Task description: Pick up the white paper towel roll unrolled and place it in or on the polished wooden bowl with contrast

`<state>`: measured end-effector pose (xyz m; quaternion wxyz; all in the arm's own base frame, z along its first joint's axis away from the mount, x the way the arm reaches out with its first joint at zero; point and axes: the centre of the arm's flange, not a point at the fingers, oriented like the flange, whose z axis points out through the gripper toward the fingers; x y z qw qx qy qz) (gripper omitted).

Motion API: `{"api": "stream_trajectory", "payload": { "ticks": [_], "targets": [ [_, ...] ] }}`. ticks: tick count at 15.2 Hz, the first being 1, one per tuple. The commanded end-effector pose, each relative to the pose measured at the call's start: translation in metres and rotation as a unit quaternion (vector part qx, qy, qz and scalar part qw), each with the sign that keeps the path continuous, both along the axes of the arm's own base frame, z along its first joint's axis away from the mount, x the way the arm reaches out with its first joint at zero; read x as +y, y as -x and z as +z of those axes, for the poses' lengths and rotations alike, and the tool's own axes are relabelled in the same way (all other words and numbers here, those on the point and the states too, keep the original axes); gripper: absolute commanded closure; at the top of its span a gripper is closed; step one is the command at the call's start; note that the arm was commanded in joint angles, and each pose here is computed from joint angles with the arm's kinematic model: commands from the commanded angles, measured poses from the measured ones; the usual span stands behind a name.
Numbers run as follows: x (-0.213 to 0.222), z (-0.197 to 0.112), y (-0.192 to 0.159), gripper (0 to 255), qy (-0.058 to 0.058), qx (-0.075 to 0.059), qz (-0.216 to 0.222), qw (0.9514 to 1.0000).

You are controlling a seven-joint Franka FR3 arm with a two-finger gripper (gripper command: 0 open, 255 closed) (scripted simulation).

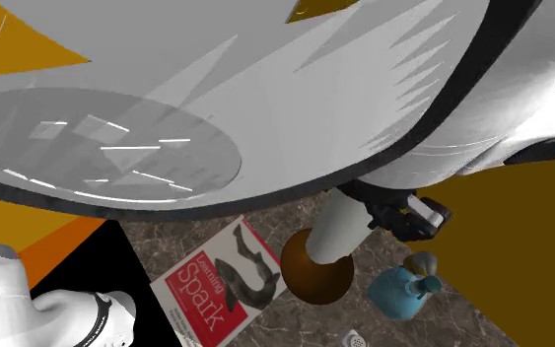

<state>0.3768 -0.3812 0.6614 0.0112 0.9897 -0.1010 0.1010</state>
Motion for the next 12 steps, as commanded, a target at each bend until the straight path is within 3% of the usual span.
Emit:
{"api": "stream_trajectory", "payload": {
  "ticks": [1, 12],
  "targets": [
    [-0.011, 0.014, 0.025, 255, 0.000, 0.000, 0.000, 1.0000],
    [-0.011, -0.044, 0.025, 255, 0.000, 0.000, 0.000, 1.0000]
  ]
}}
